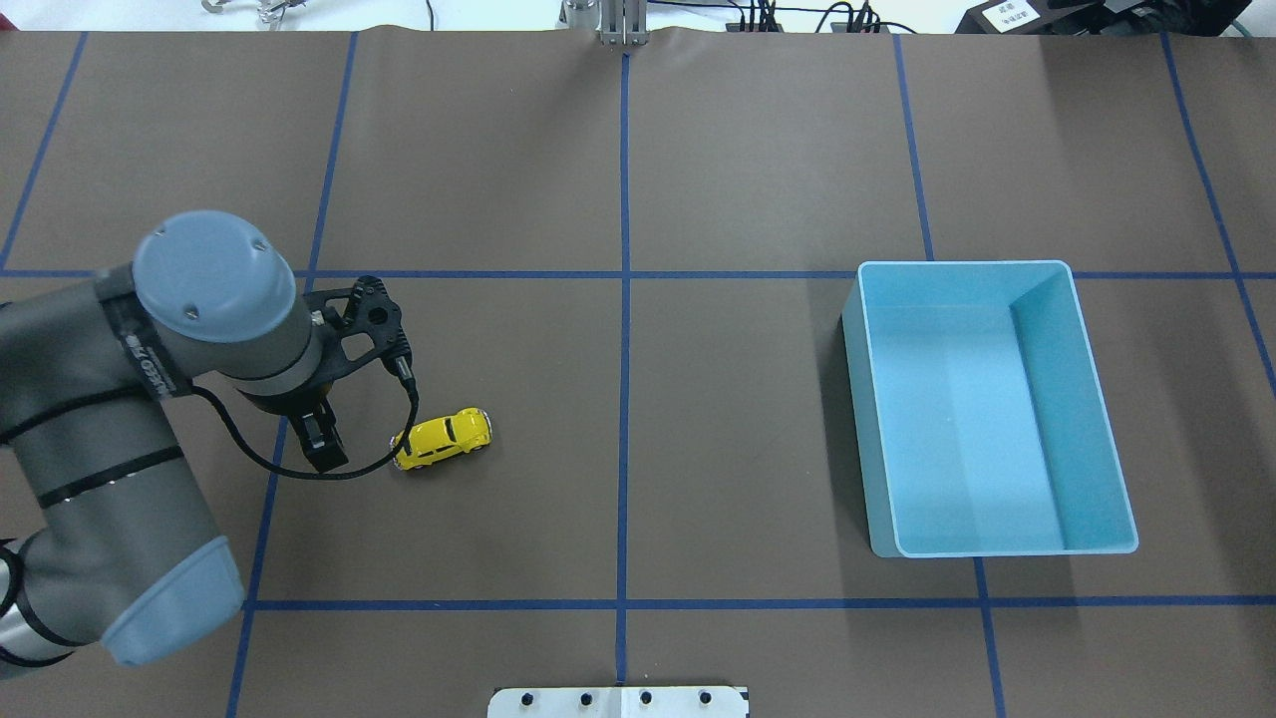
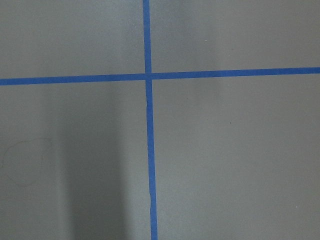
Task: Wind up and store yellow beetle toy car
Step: 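Move the left gripper over the yellow beetle toy car, then lower the left gripper onto the yellow car and close on it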
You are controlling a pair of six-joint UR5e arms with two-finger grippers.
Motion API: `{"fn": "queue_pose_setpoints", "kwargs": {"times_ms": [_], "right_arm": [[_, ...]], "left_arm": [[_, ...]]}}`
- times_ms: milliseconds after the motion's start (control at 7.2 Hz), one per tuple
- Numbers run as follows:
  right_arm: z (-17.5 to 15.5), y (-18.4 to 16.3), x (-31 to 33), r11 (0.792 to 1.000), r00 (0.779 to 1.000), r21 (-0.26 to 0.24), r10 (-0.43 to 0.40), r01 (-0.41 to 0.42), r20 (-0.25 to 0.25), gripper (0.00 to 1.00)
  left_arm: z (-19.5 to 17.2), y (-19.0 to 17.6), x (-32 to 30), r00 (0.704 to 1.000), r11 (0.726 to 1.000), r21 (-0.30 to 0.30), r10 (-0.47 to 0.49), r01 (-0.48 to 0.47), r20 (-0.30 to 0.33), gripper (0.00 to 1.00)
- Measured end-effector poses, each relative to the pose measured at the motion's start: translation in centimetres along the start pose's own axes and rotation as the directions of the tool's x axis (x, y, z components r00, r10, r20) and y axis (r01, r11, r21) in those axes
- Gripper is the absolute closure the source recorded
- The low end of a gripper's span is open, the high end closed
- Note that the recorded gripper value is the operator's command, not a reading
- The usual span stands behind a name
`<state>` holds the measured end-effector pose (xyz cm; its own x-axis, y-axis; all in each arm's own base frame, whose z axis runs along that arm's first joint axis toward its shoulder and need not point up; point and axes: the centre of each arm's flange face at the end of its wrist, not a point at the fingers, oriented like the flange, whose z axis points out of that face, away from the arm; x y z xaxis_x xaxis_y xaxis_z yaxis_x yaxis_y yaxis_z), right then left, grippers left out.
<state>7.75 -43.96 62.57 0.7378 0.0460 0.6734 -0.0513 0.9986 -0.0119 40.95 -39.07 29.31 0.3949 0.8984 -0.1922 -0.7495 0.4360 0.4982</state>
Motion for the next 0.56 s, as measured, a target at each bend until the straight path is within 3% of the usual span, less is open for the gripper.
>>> {"fn": "queue_pose_setpoints", "kwargs": {"times_ms": [278,556], "right_arm": [[0.0,0.0,0.0,1.000,1.000,0.001,-0.001,0.001,-0.001,0.00],[-0.2,-0.1,-0.1,1.000,1.000,0.003,-0.003,0.003,-0.001,0.00]], "left_arm": [[-0.6,-2.8,1.3,0.994,0.998,-0.055,0.038,-0.032,0.106,0.00],[0.5,-6.6,2.2,0.990,0.987,-0.158,0.057,-0.036,0.132,0.00]]}}
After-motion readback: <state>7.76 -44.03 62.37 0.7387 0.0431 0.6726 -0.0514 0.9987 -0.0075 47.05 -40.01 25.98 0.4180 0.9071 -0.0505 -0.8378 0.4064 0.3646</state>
